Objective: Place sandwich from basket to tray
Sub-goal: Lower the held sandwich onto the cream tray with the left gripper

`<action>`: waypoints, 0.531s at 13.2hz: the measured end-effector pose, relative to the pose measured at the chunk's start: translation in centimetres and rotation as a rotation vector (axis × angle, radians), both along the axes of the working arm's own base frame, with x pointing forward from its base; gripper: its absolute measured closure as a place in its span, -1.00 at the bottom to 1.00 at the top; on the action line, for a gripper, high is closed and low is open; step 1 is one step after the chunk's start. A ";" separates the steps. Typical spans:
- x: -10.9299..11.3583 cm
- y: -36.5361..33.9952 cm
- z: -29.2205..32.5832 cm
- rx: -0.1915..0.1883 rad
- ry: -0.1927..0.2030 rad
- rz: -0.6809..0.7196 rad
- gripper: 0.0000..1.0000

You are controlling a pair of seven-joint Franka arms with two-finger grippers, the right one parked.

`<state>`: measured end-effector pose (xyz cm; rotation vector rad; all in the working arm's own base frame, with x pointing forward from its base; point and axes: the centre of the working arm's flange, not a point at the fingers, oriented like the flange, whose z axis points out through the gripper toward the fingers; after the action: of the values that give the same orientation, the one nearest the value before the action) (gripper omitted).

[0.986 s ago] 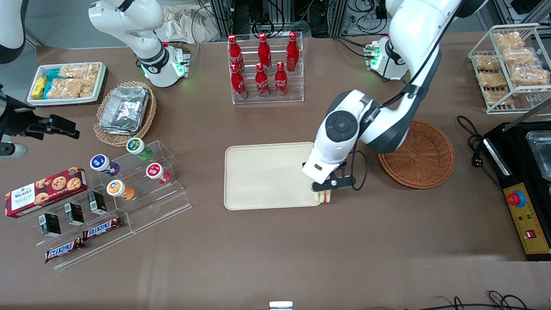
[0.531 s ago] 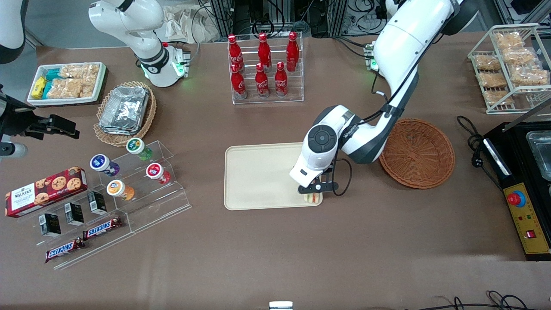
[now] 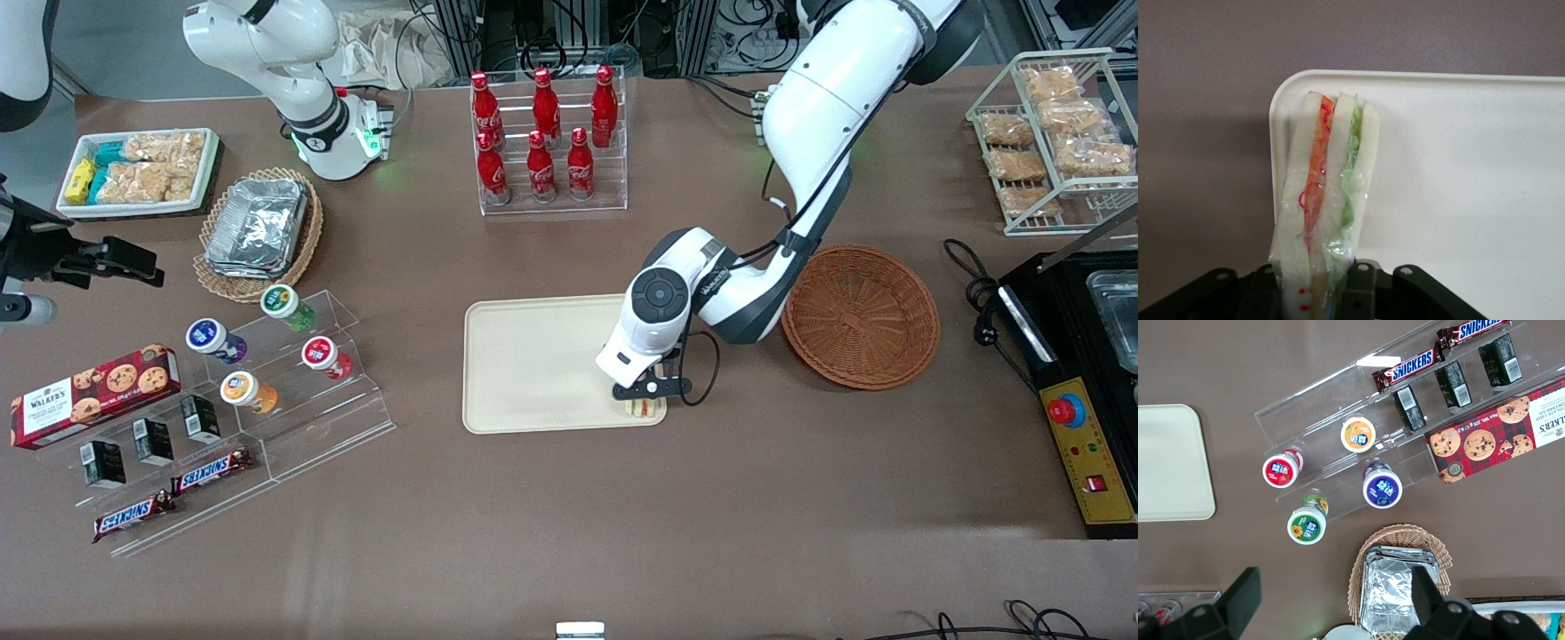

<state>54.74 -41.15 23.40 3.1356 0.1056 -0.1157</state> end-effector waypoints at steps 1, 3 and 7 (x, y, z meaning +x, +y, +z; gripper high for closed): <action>0.0 0.0 -0.2 0.001 0.002 0.000 0.41; -0.1 0.0 -0.4 0.003 0.006 0.000 0.03; 0.0 0.0 -0.3 0.001 0.003 0.001 -0.81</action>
<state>54.76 -41.17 23.15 3.1360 0.1077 -0.1203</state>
